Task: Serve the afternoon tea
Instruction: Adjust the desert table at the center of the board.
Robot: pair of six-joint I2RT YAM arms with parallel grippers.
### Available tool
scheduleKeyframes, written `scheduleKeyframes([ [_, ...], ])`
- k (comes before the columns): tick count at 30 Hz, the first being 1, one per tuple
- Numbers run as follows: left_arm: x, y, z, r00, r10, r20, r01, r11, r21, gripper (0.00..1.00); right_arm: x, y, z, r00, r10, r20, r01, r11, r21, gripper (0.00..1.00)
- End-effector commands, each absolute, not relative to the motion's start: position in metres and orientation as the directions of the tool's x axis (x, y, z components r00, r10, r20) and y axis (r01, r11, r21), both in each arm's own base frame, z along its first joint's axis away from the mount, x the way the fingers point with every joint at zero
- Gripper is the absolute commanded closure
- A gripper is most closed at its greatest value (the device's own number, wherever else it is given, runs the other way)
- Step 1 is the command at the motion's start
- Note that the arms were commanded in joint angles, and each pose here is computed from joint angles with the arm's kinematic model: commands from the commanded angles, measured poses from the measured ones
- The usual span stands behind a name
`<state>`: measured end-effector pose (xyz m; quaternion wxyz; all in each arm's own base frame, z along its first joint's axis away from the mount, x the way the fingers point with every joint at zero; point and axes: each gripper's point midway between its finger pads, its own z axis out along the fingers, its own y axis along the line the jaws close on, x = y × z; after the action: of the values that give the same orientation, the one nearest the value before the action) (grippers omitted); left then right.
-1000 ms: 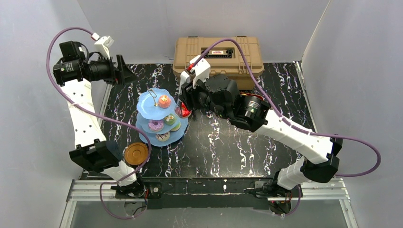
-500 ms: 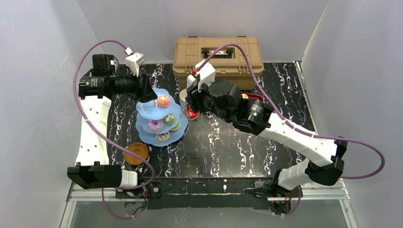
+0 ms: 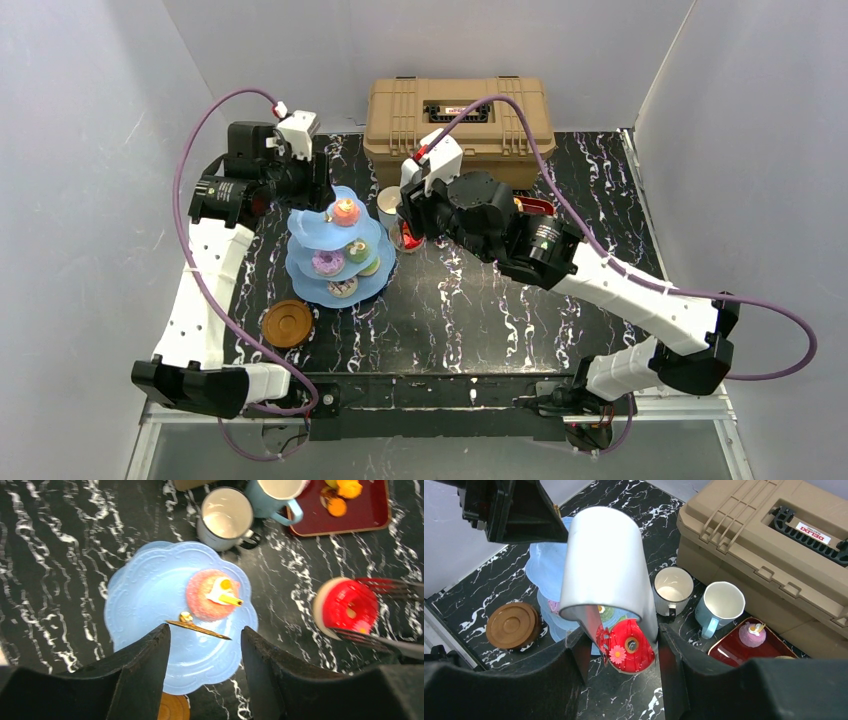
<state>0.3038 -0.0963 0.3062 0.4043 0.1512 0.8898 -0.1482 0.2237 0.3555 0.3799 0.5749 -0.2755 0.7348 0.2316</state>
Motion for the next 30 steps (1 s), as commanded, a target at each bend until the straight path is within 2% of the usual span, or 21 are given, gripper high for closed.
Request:
scheduleKeyframes([
  [1, 0.319, -0.079, 0.315, -0.600, 0.119, -0.791, 0.274, 0.960, -0.063, 0.49, 0.224, 0.346, 0.416, -0.137, -0.016, -0.991, -0.654, 0.752, 0.078, 0.99],
  [16, 0.326, -0.099, 0.307, -0.629, 0.076, -0.774, 0.258, 0.959, -0.115, 0.52, 0.222, 0.345, 0.412, -0.135, -0.012, -0.991, -0.658, 0.749, 0.081, 0.99],
  [20, 0.329, -0.096, 0.311, -0.615, 0.086, -0.783, 0.253, 0.963, -0.092, 0.58, 0.222, 0.346, 0.411, -0.134, -0.013, -0.991, -0.660, 0.747, 0.080, 0.99],
  [26, 0.330, -0.087, 0.322, -0.588, 0.125, -0.799, 0.253, 0.967, -0.034, 0.72, 0.222, 0.347, 0.409, -0.134, -0.013, -0.991, -0.663, 0.745, 0.080, 0.99],
  [30, 0.329, -0.085, 0.331, -0.558, 0.166, -0.813, 0.280, 0.960, 0.004, 0.76, 0.222, 0.348, 0.409, -0.134, -0.011, -0.991, -0.665, 0.743, 0.082, 0.99],
])
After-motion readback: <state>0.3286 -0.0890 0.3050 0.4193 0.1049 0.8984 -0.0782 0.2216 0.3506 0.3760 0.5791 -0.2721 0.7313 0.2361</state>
